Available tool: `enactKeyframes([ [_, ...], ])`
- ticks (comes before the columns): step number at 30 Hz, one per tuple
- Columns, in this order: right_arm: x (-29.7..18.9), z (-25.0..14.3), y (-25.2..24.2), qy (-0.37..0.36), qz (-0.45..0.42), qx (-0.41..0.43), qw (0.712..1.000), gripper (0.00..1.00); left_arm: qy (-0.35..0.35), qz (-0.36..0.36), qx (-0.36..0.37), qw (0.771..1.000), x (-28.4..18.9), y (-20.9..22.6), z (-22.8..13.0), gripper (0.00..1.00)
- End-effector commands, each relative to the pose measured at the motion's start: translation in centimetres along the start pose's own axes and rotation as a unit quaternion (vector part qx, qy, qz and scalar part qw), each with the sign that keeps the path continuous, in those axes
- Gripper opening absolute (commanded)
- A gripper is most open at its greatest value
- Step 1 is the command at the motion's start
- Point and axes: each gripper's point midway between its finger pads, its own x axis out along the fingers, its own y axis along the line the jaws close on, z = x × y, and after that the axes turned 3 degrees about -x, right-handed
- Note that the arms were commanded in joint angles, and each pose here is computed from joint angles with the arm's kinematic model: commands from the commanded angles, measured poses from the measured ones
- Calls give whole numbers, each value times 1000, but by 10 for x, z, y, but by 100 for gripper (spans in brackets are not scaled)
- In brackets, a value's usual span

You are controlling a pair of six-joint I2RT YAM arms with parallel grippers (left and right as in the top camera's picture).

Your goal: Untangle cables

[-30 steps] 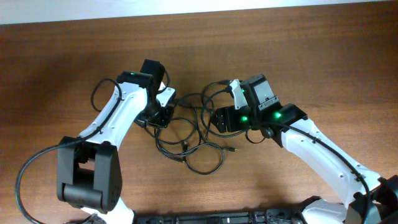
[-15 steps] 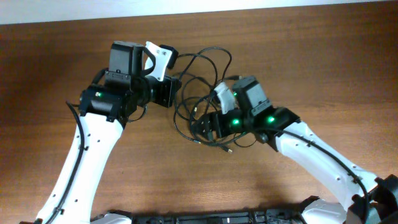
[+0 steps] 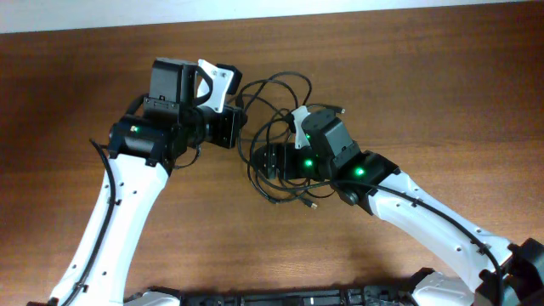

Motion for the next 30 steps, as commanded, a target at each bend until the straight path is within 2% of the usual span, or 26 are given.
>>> enactKeyframes([
  [1, -1, 19, -16, -50, -55, 3, 997, 83, -8, 0, -3, 1000, -5, -2, 5, 0],
  [6, 19, 13, -34, -41, -80, 24, 996, 81, -8, 0, -3, 1000, -5, -2, 5, 0],
  [7, 27, 10, -39, -33, -85, 26, 995, 61, -8, 0, -1, 1000, -5, -2, 5, 0],
  [8, 33, 8, -44, -28, -90, 28, 995, 48, -8, 0, 3, 1000, -5, -2, 5, 0],
  [10, 42, 5, -51, -23, -97, 30, 995, 14, -8, 1, 3, 1000, -5, -2, 5, 0],
  [11, 43, 4, -54, -20, -99, 32, 994, 4, -8, 1, 3, 1000, -5, -2, 5, 0],
  [14, 30, 13, -68, -29, -114, 49, 992, 4, -3, 33, -1, 999, -5, 9, 2, 0],
  [17, -12, 26, -108, -38, -163, 95, 981, 4, 10, 71, -7, 997, -7, 22, -5, 0],
  [20, -59, 35, -137, -49, -193, 100, 975, 4, 10, 79, -7, 997, -7, 25, -5, 0],
  [24, -102, 48, -146, -80, -195, 90, 973, 4, 8, 138, -7, 990, -11, 45, -5, 0],
  [27, -136, 49, -171, -104, -224, 134, 960, 4, 2, 159, -6, 987, -15, 51, -3, 0],
  [30, -161, 37, -206, -104, -272, 191, 938, 4, -42, 154, -11, 987, -29, 44, 12, 0],
])
